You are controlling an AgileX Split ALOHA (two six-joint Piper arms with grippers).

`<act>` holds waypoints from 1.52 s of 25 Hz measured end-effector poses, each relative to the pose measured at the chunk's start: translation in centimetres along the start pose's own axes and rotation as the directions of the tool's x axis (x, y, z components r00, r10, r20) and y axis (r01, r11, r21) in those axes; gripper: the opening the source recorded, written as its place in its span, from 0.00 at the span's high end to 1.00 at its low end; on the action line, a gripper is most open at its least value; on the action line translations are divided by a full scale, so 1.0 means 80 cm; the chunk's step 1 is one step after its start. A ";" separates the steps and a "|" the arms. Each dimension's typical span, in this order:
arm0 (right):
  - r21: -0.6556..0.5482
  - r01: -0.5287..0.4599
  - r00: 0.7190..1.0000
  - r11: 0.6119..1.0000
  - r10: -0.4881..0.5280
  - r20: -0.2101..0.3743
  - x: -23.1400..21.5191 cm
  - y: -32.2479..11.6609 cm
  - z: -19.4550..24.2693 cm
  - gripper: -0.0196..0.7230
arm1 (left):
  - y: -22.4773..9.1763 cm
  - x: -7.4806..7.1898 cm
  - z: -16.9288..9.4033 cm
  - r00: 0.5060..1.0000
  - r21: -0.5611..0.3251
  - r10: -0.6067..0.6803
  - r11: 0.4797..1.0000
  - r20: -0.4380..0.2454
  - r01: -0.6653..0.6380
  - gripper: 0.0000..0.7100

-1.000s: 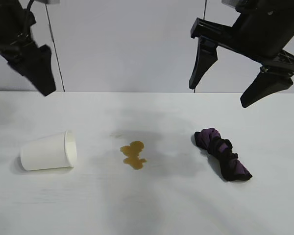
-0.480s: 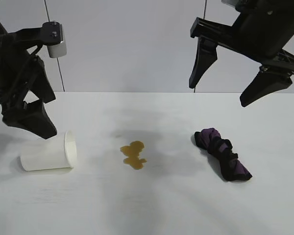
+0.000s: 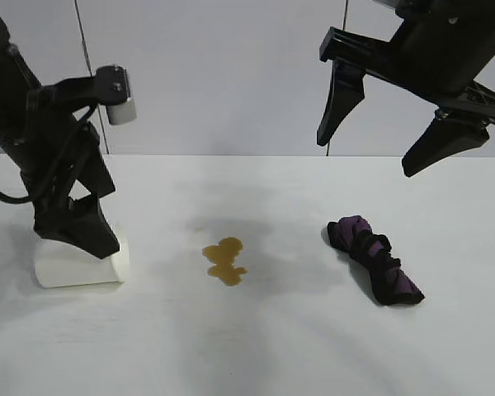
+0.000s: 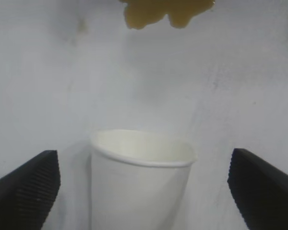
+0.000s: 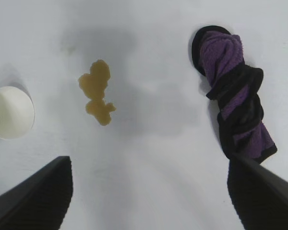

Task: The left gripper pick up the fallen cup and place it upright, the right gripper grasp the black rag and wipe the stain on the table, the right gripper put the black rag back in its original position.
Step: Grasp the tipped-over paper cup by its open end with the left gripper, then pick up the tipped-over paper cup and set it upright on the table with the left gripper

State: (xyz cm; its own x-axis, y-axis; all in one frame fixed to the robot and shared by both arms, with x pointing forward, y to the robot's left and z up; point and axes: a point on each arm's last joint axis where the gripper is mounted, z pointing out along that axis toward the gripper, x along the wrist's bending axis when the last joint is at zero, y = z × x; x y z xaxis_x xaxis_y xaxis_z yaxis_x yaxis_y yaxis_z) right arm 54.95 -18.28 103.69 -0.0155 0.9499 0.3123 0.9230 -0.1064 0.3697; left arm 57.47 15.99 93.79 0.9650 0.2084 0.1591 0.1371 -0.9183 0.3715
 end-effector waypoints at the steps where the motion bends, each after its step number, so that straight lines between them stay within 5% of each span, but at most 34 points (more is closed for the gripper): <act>1: 0.001 0.000 1.000 1.000 0.000 0.000 0.000 0.000 0.000 0.16 | -0.001 -0.001 0.004 1.000 0.006 0.002 1.000 0.008 -0.002 0.04; 12: 0.000 0.014 1.000 1.000 -0.014 0.000 0.000 0.000 0.000 0.16 | -0.015 -0.003 0.044 0.999 0.053 -0.010 0.999 0.053 0.007 0.07; 19: 0.000 0.023 1.000 1.000 -0.023 0.000 0.000 0.000 0.000 0.16 | -0.016 -0.001 0.048 0.999 0.053 0.007 0.999 0.039 -0.009 0.30; 28: 0.000 0.024 1.000 1.000 -0.024 0.000 0.000 0.000 0.000 0.16 | -0.013 0.000 0.044 0.999 0.041 0.020 0.999 0.035 -0.022 0.36; 32: 0.000 0.027 1.000 1.000 -0.027 -0.001 0.000 0.000 0.000 0.16 | 0.000 0.000 0.027 0.999 -0.048 0.022 0.999 0.024 -0.021 0.36; 38: 0.001 0.028 1.000 1.000 -0.028 -0.004 0.000 0.000 0.000 0.16 | 0.001 0.015 -0.019 0.998 -0.323 -0.044 0.944 0.051 0.059 0.36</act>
State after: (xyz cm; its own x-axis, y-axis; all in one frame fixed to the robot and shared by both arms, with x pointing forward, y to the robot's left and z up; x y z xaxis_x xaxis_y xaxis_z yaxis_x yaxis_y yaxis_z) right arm 54.94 -18.24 103.70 -0.0426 0.9514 0.3050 0.9225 -0.0797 0.3776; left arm 58.33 16.69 95.40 0.9682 0.2313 0.0951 0.1138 -0.7461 0.6561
